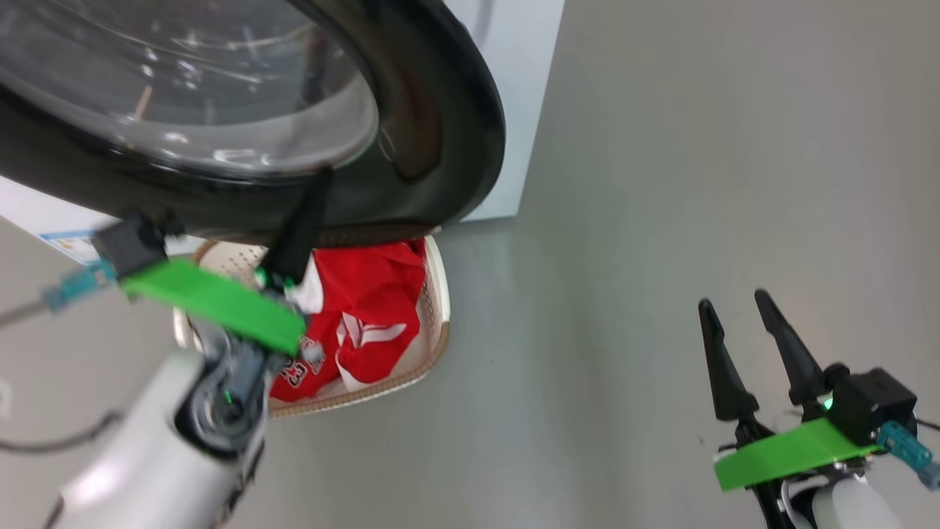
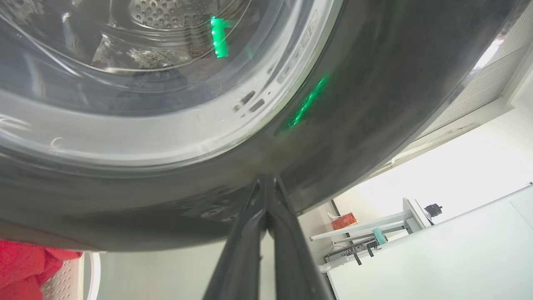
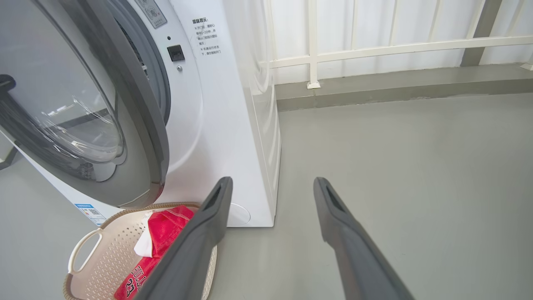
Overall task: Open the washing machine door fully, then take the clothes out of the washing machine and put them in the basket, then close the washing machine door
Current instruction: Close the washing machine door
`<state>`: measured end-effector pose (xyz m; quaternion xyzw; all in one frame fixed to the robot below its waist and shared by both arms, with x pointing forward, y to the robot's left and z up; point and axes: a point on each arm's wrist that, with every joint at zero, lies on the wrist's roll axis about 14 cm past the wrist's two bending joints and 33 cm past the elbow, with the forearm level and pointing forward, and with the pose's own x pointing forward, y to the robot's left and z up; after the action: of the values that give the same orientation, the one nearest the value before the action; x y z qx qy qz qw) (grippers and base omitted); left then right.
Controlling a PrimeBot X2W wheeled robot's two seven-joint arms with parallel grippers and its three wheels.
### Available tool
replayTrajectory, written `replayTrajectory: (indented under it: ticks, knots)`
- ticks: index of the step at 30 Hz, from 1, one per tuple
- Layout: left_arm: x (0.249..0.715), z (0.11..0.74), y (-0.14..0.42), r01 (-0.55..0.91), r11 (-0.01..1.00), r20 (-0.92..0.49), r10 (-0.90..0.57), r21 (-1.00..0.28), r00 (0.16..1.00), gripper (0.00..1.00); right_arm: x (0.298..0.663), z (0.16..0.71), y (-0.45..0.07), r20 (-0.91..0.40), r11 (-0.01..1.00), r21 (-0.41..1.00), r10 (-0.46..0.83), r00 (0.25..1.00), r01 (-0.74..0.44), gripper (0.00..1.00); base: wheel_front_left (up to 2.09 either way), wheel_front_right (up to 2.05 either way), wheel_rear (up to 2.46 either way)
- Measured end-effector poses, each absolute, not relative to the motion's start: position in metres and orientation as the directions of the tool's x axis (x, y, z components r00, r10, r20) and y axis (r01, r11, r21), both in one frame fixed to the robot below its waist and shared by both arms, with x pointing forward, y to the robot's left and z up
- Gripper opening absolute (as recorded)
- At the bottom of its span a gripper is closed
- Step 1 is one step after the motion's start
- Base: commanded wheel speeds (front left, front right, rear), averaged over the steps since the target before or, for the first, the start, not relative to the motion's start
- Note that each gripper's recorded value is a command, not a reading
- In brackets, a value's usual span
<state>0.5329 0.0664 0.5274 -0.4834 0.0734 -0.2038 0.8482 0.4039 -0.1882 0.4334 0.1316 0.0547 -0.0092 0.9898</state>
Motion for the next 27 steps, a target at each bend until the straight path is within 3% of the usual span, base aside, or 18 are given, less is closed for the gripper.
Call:
replayTrajectory:
  ticks: [10,14,17,20,21,22,24,27]
  knots:
    - [0.469,0.492,0.095,0.175,0.520,-0.022,-0.350,-0.836,0.936,0.00,0.380,0.438,-0.187,-0.112,0.966,0.257,-0.002,0.994,0.031,1.00,0.00,0.00,0.00]
    - [0.451,0.487,0.113,0.133,0.532,-0.041,-0.303,-0.836,0.952,0.07,0.372,0.441,-0.185,-0.108,0.967,0.254,0.006,0.994,0.022,1.00,0.00,0.00,0.00]
    - [0.441,0.487,0.134,0.106,0.552,-0.040,-0.246,-0.827,0.968,0.22,0.365,0.442,-0.183,-0.107,0.967,0.255,0.009,0.994,0.018,1.00,0.00,0.00,0.00]
    - [0.425,0.482,0.147,0.091,0.597,-0.052,-0.217,-0.797,0.975,0.49,0.358,0.443,-0.183,-0.106,0.967,0.256,0.010,0.994,0.017,1.00,0.00,0.00,0.00]
    - [0.419,0.479,0.151,0.083,0.614,-0.060,-0.208,-0.785,0.976,0.80,0.355,0.444,-0.183,-0.107,0.967,0.256,0.008,0.994,0.019,1.00,0.00,0.00,0.00]
    - [0.414,0.476,0.156,0.072,0.626,-0.067,-0.195,-0.776,0.978,0.95,0.353,0.444,-0.185,-0.107,0.967,0.255,0.005,0.994,0.023,1.00,0.00,0.00,0.00]
    - [0.403,0.470,0.165,0.049,0.645,-0.083,-0.172,-0.763,0.982,1.00,0.348,0.444,-0.187,-0.108,0.967,0.254,-0.001,0.994,0.029,1.00,0.00,0.00,0.00]
    - [0.388,0.462,0.182,0.016,0.694,-0.107,-0.134,-0.720,0.985,1.00,0.343,0.445,-0.187,-0.105,0.967,0.254,-0.001,0.995,0.027,1.00,0.00,0.00,0.00]
